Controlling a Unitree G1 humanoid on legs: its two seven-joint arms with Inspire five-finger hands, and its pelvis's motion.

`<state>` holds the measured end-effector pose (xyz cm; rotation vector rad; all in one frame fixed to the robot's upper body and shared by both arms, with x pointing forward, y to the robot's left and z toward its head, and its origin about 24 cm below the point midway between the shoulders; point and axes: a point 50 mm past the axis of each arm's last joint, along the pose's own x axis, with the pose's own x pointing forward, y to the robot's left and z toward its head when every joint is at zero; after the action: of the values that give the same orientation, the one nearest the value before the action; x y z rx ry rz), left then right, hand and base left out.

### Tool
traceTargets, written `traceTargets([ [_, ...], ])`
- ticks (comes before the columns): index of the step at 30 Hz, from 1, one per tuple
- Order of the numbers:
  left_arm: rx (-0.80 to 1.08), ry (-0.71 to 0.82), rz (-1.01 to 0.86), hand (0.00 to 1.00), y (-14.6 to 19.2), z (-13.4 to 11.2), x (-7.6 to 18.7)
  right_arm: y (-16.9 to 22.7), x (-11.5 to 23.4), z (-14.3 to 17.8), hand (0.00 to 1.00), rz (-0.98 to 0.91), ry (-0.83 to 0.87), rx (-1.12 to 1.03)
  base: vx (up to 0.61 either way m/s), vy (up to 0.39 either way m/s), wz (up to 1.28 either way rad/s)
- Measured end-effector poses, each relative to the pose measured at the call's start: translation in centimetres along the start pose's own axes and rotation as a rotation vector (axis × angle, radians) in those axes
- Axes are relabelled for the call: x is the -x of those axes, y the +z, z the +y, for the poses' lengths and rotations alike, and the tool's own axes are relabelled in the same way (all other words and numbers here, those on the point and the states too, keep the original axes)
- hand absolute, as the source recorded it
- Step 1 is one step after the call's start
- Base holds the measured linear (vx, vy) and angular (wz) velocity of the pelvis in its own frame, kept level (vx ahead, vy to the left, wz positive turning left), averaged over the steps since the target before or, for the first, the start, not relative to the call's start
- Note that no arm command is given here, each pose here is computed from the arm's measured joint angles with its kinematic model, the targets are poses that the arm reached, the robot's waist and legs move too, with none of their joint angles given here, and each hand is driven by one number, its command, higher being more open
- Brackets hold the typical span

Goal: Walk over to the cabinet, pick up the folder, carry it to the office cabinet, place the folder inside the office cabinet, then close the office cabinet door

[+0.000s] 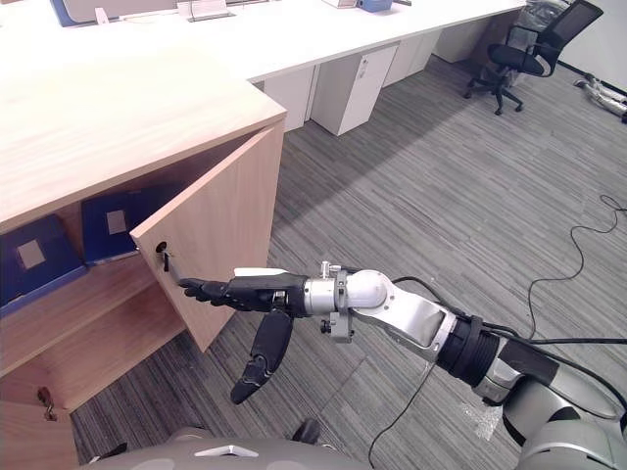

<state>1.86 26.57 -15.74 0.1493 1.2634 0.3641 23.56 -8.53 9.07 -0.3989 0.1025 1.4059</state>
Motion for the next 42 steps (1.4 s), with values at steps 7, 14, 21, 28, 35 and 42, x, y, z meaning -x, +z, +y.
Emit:
traceTargets([
  [7, -0.001, 0.003, 0.006, 1.0, -0.4, -0.4, 0.1, -8.8, 0.3, 1.6, 1.0, 0.246, -0.179, -0.12, -0.02, 0.014, 0.04],
  [14, 0.109, -0.005, 0.032, 1.0, -0.9, -2.7, 0.4, -13.9, 4.0, 0.5, 1.0, 0.608, -0.567, 0.108, -0.01, 0.075, 0.39],
  [21, 0.232, 0.053, 0.094, 1.0, -3.1, -1.3, 0.9, -14.9, 4.4, 1.9, 1.0, 0.589, -0.713, -0.071, 0.02, 0.125, 1.35],
  [28, 0.202, 0.092, 0.042, 1.0, -1.3, 0.3, 0.5, -20.9, 5.2, 8.6, 1.0, 0.706, -0.998, -0.596, 0.12, -0.205, 1.85],
  [35, 0.379, 0.024, 0.025, 1.0, 0.9, -4.7, 0.5, -24.6, 4.5, 18.5, 1.0, 0.893, -1.291, -1.311, 0.03, -0.225, 0.86],
  [42, 0.494, 0.068, -0.041, 1.0, 2.3, -4.2, 0.6, -24.6, 4.1, 20.5, 1.0, 0.903, -1.364, -1.418, 0.08, -0.061, 0.69],
])
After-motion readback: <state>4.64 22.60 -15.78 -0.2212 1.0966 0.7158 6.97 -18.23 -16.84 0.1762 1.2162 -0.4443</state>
